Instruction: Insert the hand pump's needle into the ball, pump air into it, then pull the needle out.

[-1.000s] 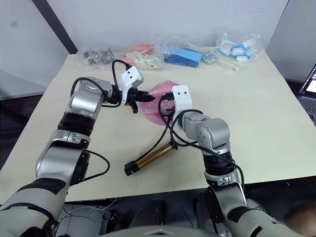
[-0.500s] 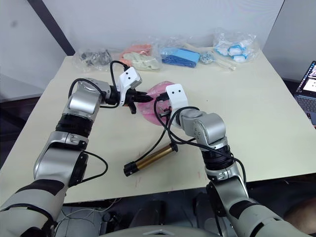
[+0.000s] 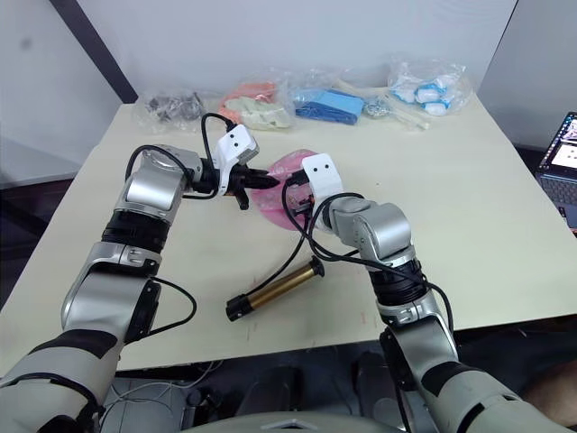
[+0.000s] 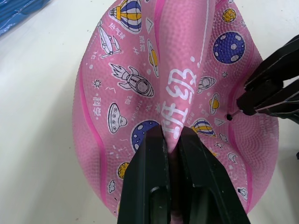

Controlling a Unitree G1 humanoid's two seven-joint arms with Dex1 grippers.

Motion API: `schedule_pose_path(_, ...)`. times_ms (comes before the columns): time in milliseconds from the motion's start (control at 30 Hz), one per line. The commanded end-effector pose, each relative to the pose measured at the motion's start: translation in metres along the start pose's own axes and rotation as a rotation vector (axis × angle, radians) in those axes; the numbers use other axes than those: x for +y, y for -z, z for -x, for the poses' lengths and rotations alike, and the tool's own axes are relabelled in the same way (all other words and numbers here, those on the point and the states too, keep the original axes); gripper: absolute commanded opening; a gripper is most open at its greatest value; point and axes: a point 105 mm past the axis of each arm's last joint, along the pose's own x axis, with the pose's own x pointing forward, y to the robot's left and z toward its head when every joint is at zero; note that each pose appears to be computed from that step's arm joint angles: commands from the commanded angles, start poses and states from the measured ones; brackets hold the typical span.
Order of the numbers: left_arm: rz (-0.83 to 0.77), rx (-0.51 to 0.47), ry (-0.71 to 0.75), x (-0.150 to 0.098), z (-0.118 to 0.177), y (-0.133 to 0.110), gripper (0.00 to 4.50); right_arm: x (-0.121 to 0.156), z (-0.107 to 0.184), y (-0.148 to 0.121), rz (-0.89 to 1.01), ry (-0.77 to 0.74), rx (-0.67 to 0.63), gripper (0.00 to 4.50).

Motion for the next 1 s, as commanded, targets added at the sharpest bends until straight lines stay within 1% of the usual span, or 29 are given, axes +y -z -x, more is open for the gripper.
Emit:
schedule_pose_path(33, 0.076, 0.114, 0.070, -0.016, -0.013, 0.037, 0.00, 0.000, -0.002, 0.005, 0.008, -0.009, 0.026, 0.37)
schedule_pose_path(100, 0.076, 0.116, 0.072, -0.016, -0.013, 0.038, 0.00, -0.001, -0.003, 0.008, 0.014, -0.005, 0.036, 0.37)
schedule_pose_path(267, 0.077, 0.124, 0.079, -0.018, -0.012, 0.039, 0.00, -0.001, -0.015, 0.027, 0.041, 0.003, 0.093, 0.37)
schedule_pose_path(467, 0.078, 0.129, 0.084, -0.019, -0.013, 0.040, 0.00, -0.001, -0.026, 0.041, 0.049, 0.004, 0.137, 0.37)
schedule_pose_path(567, 0.078, 0.129, 0.085, -0.019, -0.013, 0.039, 0.00, -0.001, -0.029, 0.045, 0.054, 0.002, 0.152, 0.37)
schedule_pose_path(733, 0.083, 0.130, 0.082, -0.020, -0.014, 0.040, 0.00, 0.000, -0.034, 0.060, 0.061, -0.007, 0.200, 0.37)
schedule_pose_path(1000, 0.096, 0.131, 0.080, -0.019, -0.013, 0.039, 0.00, 0.000, -0.040, 0.071, 0.070, -0.005, 0.235, 0.37)
